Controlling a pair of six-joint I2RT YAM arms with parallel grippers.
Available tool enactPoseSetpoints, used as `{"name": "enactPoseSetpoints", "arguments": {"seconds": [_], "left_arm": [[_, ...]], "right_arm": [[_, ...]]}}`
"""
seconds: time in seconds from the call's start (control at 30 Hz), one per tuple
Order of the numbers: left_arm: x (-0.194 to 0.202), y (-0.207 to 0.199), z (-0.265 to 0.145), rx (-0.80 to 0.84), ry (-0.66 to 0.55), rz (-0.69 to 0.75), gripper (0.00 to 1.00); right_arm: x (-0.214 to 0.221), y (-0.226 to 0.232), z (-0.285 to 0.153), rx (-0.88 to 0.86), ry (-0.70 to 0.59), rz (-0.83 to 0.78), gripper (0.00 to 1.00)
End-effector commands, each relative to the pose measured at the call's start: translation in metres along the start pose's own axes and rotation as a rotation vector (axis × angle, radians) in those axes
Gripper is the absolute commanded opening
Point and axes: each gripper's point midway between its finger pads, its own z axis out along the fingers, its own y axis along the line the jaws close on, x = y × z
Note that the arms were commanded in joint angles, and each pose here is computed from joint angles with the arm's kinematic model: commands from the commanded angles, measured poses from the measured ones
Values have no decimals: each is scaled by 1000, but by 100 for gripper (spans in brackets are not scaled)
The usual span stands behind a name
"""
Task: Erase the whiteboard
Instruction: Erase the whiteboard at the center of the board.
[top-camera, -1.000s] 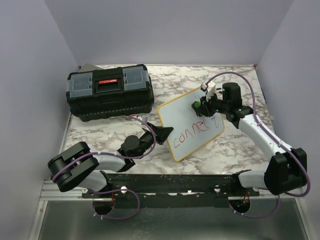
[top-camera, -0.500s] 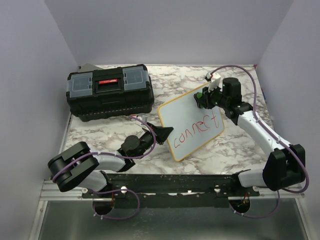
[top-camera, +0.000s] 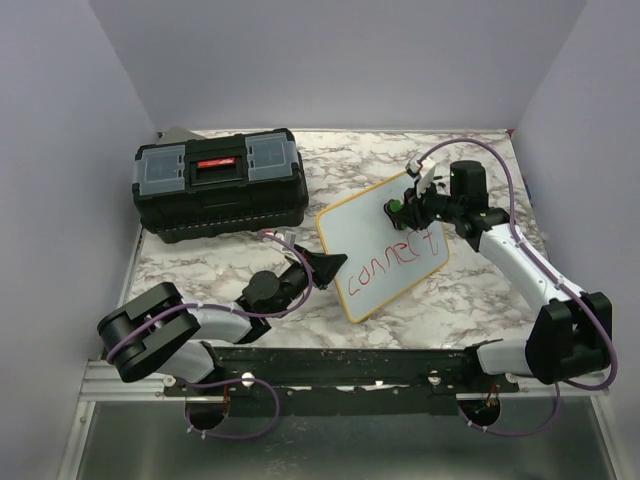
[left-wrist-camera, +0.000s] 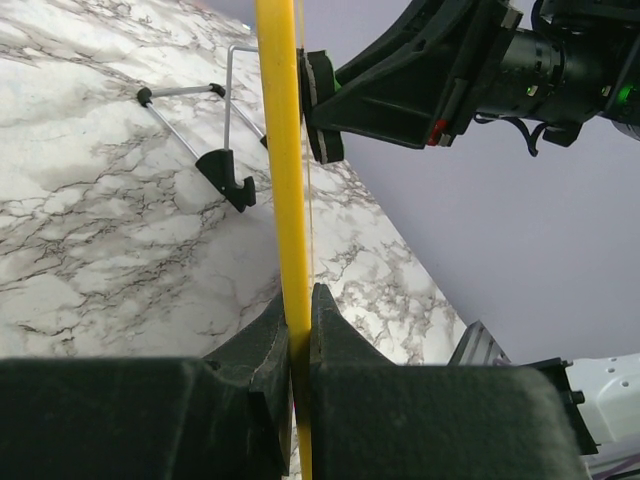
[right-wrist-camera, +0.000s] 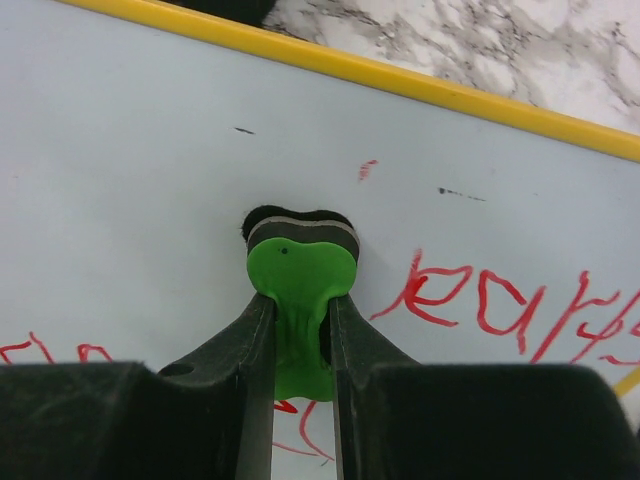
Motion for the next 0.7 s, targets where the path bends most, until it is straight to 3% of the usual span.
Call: {"name": "enactPoseSetpoints", "arguments": {"seconds": [0.0, 0.17, 0.37, 0.53, 0.67], "left_arm": [[9, -27, -2, 132, 50, 52, 0], [7, -26, -3, 122, 49, 62, 0], [7, -25, -5, 121, 49, 65, 0], [7, -26, -5, 126, 47, 68, 0], [8, -26, -5, 128, 46, 65, 0]], "right_arm": [[-20, 20, 2, -103, -59, 17, 1], [-53, -23, 5, 113, -122, 111, 1], [-30, -61, 0, 327, -45, 136, 1], [4, -59, -1, 332, 52, 113, 1], [20, -10, 6, 58, 91, 61, 1]]}}
